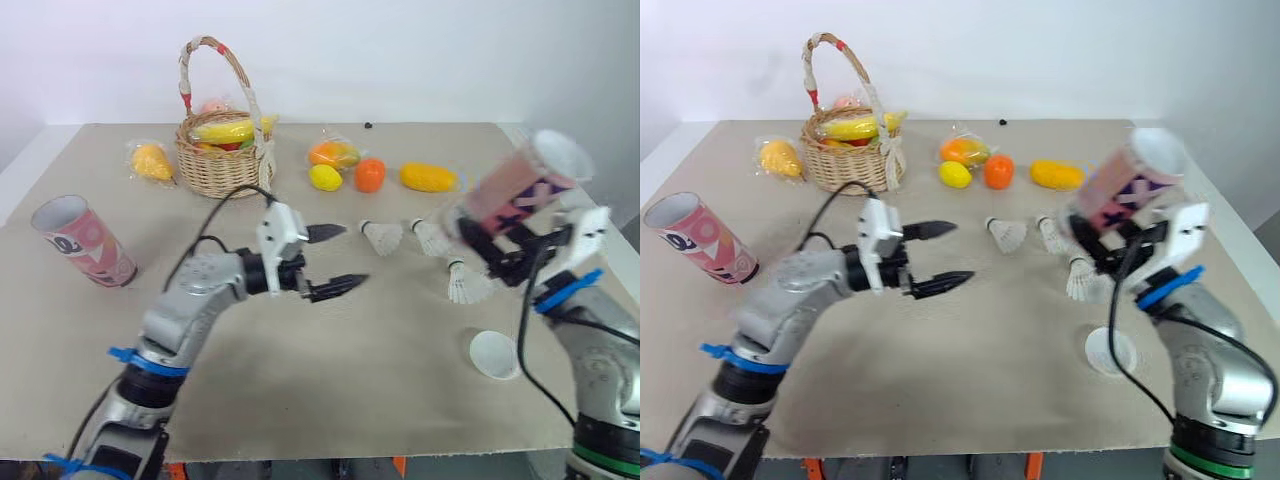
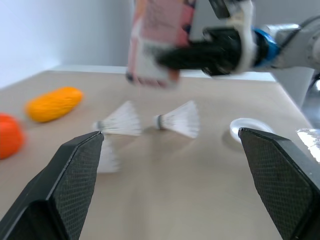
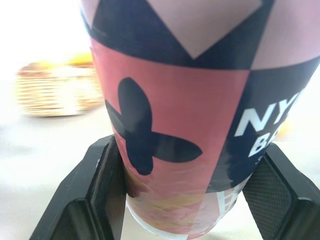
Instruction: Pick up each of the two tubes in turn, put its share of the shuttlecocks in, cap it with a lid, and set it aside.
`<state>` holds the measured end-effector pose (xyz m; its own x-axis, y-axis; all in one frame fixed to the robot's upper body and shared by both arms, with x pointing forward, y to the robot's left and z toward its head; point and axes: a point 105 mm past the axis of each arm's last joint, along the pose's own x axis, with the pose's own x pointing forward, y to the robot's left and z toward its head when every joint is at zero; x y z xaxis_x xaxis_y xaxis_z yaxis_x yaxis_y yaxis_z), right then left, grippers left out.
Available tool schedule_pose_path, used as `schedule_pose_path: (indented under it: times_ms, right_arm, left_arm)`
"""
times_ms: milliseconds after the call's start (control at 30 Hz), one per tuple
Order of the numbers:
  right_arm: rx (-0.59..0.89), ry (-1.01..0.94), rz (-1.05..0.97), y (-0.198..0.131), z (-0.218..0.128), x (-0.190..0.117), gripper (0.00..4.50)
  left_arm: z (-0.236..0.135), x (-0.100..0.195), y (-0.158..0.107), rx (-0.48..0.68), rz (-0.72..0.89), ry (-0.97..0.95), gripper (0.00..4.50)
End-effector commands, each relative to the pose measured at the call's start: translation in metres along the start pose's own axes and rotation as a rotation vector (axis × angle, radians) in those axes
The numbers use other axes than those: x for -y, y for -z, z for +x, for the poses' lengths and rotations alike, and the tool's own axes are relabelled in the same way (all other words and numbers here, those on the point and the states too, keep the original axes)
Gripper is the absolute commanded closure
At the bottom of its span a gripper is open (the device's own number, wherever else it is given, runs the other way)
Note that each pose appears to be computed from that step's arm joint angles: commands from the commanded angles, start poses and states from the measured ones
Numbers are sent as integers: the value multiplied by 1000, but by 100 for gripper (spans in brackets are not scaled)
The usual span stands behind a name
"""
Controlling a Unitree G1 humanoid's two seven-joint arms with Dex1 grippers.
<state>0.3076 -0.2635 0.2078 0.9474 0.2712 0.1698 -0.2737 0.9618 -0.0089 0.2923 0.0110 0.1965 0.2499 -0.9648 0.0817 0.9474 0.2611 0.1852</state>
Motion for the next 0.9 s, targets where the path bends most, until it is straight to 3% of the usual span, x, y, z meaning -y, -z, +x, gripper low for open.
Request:
schedule_pose_path:
  times_ms: [33,167,367,700,733,800,900]
  right_arm:
    - [22,165,-55,-9,-19,40,120]
    - [-75,303,-84,16,-40,76,120]
    - [-163,460,-105,48,-57,103,120]
    - [-224,527,-81,76,-58,108,120]
    - [-210,529,-76,74,-60,107,60]
    - [-177,528,-69,68,-64,104,5]
    - [-134,512,-73,57,-72,96,5]
  left_arm:
    - [18,3,-5,43,33,22,0]
    - [32,9,9,34,36,35,0]
    - [34,14,19,30,20,42,0]
    - [29,12,23,11,47,30,0]
    - [28,9,21,21,50,22,0]
    - [26,4,20,23,57,9,0]
    - [22,2,23,9,54,11,0]
